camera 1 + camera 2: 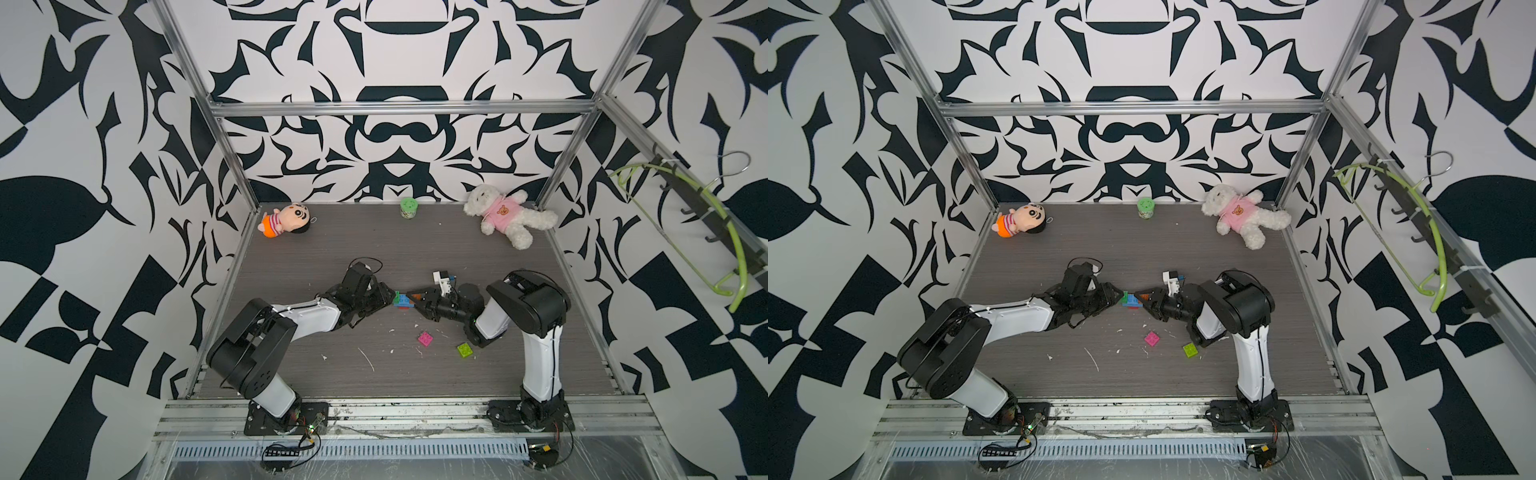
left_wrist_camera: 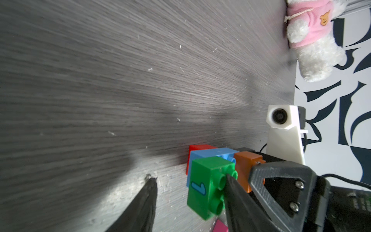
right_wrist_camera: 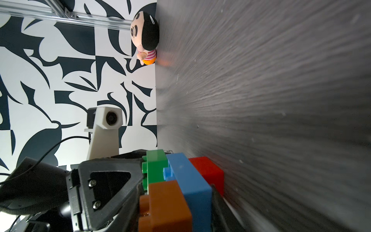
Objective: Assemble the letter v with lego
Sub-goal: Assemble the lego brick with the lego brick, then pick up the lego brick from the center of the board.
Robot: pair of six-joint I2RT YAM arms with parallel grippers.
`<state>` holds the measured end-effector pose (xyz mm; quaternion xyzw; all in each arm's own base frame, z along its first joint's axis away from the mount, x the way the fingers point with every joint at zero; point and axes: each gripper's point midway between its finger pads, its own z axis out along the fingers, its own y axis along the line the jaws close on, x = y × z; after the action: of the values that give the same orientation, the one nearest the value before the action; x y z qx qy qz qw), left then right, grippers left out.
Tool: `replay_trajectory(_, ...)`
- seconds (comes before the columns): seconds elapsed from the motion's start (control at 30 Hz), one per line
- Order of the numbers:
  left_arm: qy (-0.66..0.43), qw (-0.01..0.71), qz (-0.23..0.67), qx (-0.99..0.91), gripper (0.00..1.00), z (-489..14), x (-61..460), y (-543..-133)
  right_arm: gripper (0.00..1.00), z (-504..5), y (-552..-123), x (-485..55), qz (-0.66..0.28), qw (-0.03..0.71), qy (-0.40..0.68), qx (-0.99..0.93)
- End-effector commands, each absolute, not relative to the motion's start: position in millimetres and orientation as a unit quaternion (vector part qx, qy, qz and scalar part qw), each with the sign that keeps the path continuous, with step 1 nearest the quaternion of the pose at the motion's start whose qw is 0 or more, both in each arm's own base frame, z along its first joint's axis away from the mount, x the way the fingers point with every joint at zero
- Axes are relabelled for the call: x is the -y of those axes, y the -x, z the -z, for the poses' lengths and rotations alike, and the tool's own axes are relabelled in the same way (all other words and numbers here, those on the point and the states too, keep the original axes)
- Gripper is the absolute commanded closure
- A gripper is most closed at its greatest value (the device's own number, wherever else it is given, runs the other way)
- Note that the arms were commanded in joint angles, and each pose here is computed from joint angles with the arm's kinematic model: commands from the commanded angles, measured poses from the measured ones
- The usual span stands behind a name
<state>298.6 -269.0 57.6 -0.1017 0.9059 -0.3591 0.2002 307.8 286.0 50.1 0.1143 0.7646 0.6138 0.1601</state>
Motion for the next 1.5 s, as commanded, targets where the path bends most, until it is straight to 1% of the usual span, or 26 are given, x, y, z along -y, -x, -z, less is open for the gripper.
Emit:
replay_trajectory(0.0, 0.109, 0.145, 0.314, -0.932, 0.44, -20, 256, -269, 0.77, -27, -302, -282, -0.591, 0.138, -0.141, -0.782)
replay_trajectory(0.27, 0.093, 0.139, 0.298, -0.940, 0.44, -17, 260, -267, 0.77, -27, -302, -281, -0.591, 0.139, -0.141, -0.782)
replay_trajectory(0.3, 0.093, 0.139, 0.302, -0.938, 0.43, -19, 261, -267, 0.77, -27, -302, -281, -0.591, 0.138, -0.140, -0.782)
replay_trajectory(0.37, 0.091, 0.144, 0.310, -0.935, 0.38, -26, 264, -269, 0.76, -27, -301, -281, -0.591, 0.138, -0.140, -0.782)
replay_trajectory(0.4, 0.088, 0.149, 0.311, -0.934, 0.34, -32, 265, -271, 0.75, -28, -302, -281, -0.591, 0.138, -0.140, -0.782)
replay_trajectory(0.47, 0.082, 0.157, 0.310, -0.934, 0.22, -42, 265, -274, 0.73, -29, -302, -282, -0.592, 0.139, -0.140, -0.781)
replay_trajectory(0.5, 0.080, 0.160, 0.308, -0.934, 0.20, -46, 264, -275, 0.71, -30, -302, -281, -0.592, 0.140, -0.140, -0.781)
replay_trajectory(0.53, 0.076, 0.164, 0.309, -0.934, 0.16, -50, 265, -276, 0.70, -30, -302, -281, -0.593, 0.141, -0.140, -0.781)
replay_trajectory(0.6, 0.076, 0.169, 0.311, -0.932, 0.05, -57, 263, -277, 0.71, -32, -303, -281, -0.593, 0.142, -0.140, -0.780)
replay_trajectory(0.63, 0.076, 0.172, 0.313, -0.931, 0.02, -60, 262, -278, 0.71, -33, -303, -281, -0.593, 0.142, -0.140, -0.780)
replay_trajectory(0.67, 0.078, 0.176, 0.314, -0.930, 0.01, -63, 260, -280, 0.71, -33, -303, -281, -0.592, 0.142, -0.140, -0.781)
replay_trajectory(0.83, 0.091, 0.199, 0.319, -0.922, 0.01, -82, 242, -284, 0.72, -36, -304, -283, -0.592, 0.142, -0.135, -0.782)
replay_trajectory(0.93, 0.074, 0.222, 0.313, -0.921, 0.01, -102, 238, -282, 0.73, -37, -306, -283, -0.590, 0.143, -0.133, -0.783)
replay_trajectory(1.0, 0.014, 0.232, 0.308, -0.923, 0.01, -118, 252, -273, 0.73, -38, -308, -285, -0.589, 0.142, -0.129, -0.785)
replay_trajectory(1.1, -0.133, 0.235, 0.290, -0.918, 0.05, -139, 297, -241, 0.74, -41, -309, -285, -0.587, 0.141, -0.126, -0.787)
replay_trajectory(1.2, -0.245, 0.216, 0.270, -0.906, 0.11, -138, 331, -209, 0.74, -42, -309, -285, -0.582, 0.141, -0.122, -0.791)
replay_trajectory(1.3, -0.322, 0.204, 0.261, -0.887, 0.13, -128, 359, -184, 0.74, -44, -310, -282, -0.583, 0.140, -0.122, -0.791)
replay_trajectory(1.4, -0.364, 0.190, 0.266, -0.872, 0.14, -121, 379, -167, 0.74, -44, -309, -279, -0.583, 0.137, -0.123, -0.791)
replay_trajectory(1.43, -0.378, 0.186, 0.269, -0.866, 0.19, -118, 383, -161, 0.74, -43, -309, -277, -0.581, 0.138, -0.125, -0.792)
replay_trajectory(1.47, -0.394, 0.182, 0.269, -0.860, 0.20, -116, 386, -154, 0.74, -43, -309, -274, -0.581, 0.139, -0.127, -0.792)
